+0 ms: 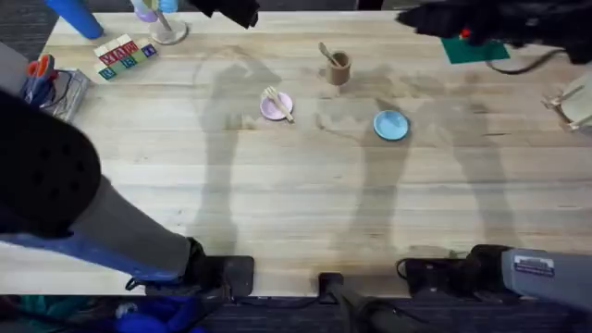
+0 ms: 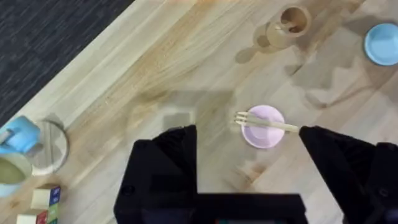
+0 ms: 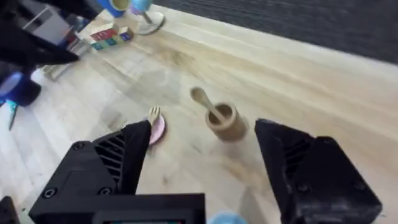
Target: Pick up a utensil and set it on the pink plate, then put the other utensil in the container.
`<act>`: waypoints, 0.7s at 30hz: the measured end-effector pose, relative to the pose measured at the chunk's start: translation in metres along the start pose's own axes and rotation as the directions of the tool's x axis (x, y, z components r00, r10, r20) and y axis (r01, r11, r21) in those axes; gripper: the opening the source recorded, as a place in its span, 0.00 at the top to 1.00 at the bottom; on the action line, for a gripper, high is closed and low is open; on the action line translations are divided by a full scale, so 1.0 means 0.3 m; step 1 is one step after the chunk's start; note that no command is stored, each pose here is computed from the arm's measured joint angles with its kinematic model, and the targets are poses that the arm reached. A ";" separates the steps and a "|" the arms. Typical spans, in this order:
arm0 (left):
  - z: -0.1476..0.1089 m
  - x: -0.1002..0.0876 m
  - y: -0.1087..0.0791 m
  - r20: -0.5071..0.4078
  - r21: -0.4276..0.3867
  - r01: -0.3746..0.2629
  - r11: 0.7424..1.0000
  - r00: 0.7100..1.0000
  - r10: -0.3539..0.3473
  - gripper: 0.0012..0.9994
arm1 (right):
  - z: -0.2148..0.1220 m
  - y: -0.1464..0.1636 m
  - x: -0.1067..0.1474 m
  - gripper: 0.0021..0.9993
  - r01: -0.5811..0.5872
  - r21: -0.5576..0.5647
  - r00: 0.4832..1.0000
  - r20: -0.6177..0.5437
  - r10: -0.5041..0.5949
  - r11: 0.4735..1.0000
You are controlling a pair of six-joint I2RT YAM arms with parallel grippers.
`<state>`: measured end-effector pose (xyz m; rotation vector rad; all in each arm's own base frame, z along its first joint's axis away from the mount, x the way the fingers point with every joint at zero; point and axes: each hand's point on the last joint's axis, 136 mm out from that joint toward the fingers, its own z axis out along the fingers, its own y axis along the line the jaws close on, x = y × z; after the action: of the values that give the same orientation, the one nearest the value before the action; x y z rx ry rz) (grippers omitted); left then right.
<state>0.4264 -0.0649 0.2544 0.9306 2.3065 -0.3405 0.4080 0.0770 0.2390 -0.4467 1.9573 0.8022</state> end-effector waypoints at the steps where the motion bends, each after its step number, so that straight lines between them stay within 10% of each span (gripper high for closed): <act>1: -0.018 -0.002 -0.009 0.002 -0.004 0.004 1.000 1.000 -0.004 0.00 | -0.036 -0.003 -0.002 0.00 -0.011 0.019 1.000 -0.001 0.011 1.000; 21: -0.163 0.001 -0.104 0.010 -0.015 0.051 0.999 0.999 -0.051 0.00 | -0.405 0.033 0.170 0.00 -0.065 0.424 0.974 -0.170 0.150 0.903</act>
<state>0.3825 -0.0655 0.2923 0.8619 2.3241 -0.3479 0.3003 0.0005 0.2398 -0.1659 2.2844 0.3942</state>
